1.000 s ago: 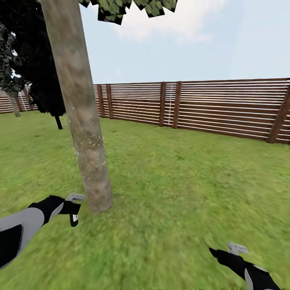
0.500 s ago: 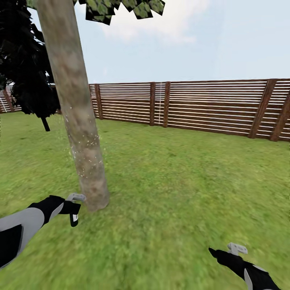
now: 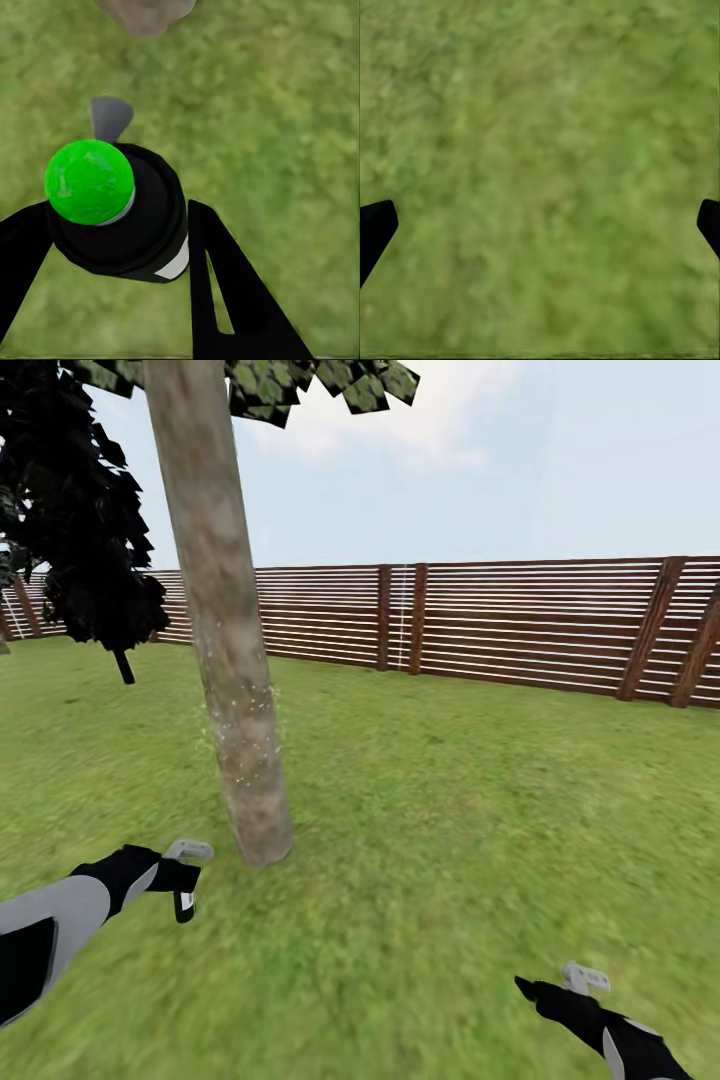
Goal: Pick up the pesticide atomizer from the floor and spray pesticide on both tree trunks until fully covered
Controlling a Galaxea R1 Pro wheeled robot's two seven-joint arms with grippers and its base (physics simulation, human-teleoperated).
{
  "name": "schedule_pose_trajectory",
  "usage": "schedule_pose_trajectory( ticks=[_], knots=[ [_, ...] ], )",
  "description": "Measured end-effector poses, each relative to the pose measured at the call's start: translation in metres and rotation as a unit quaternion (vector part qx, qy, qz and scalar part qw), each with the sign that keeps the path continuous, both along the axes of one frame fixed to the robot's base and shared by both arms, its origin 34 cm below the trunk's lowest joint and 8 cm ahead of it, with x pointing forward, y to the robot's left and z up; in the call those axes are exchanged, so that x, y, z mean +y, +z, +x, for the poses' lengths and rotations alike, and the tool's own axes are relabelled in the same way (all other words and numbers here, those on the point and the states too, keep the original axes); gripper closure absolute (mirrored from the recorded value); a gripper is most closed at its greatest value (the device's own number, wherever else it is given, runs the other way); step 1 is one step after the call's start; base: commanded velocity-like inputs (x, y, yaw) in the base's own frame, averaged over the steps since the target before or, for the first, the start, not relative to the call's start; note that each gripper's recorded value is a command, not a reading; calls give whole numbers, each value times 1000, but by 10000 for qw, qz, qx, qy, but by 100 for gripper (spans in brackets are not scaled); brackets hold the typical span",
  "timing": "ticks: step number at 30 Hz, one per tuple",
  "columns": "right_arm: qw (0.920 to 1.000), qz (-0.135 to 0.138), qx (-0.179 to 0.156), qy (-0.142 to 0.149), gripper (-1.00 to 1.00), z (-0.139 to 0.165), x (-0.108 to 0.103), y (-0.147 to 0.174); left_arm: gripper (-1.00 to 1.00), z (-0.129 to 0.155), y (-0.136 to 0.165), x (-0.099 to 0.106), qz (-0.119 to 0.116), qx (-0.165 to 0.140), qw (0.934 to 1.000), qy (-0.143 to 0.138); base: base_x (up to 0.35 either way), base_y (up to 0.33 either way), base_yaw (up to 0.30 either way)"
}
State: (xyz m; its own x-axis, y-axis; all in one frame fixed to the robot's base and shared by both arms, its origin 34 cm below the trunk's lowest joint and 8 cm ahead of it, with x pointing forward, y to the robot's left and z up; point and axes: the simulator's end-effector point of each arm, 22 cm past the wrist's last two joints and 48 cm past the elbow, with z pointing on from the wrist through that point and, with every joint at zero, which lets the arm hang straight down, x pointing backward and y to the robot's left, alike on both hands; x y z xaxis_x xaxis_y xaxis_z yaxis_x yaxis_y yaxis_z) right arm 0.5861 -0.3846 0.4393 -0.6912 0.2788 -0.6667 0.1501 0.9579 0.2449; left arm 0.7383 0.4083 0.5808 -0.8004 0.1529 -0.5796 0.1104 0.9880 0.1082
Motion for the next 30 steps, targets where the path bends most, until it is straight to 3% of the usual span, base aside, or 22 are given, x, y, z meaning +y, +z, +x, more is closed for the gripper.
schedule_pose_trajectory(
  ticks=[6, 10, 18, 21, 22, 23, 25, 28, 30],
  knots=[
    [10000, 19, -11, 26, -100, -1, 0, 0, 100, -3, -5, -4, -31, 62, 10000, -24, -176, 152, 0],
    [9999, -85, 7, -111, -100, -1, -8, 0, 100, -19, -19, 11, 153, 277, 9995, 85, 0, 0, 0],
    [9993, -147, 102, -319, -100, -5, -15, -3, 100, -42, -46, 3, 31, 526, 9985, 122, 0, 0, 0],
    [9995, -189, 79, -254, -100, -2, -13, 0, 100, -31, -38, -12, -107, 443, 9990, 13, 0, 0, 0],
    [9996, -180, 78, -216, -100, -1, -8, -1, 100, -28, -35, -17, -135, 422, 9990, -38, 0, 0, 0],
    [9984, -421, 114, 356, -100, 8, 14, 1, 100, -20, -26, -23, -227, 348, 9991, -100, 0, 0, 0],
    [9959, -426, 126, 792, -100, 13, 55, -2, 100, -17, -23, -32, -333, 337, 9986, -216, 0, 0, 0],
    [9944, -291, 75, 1011, -100, 20, 91, 0, 100, -7, -15, -71, -583, 277, 9967, -489, 0, 0, 0],
    [9931, -142, -142, 1153, -100, 44, 124, 18, 100, 2, -5, -112, -712, 248, 9930, -906, 0, 0, 0]
  ],
)
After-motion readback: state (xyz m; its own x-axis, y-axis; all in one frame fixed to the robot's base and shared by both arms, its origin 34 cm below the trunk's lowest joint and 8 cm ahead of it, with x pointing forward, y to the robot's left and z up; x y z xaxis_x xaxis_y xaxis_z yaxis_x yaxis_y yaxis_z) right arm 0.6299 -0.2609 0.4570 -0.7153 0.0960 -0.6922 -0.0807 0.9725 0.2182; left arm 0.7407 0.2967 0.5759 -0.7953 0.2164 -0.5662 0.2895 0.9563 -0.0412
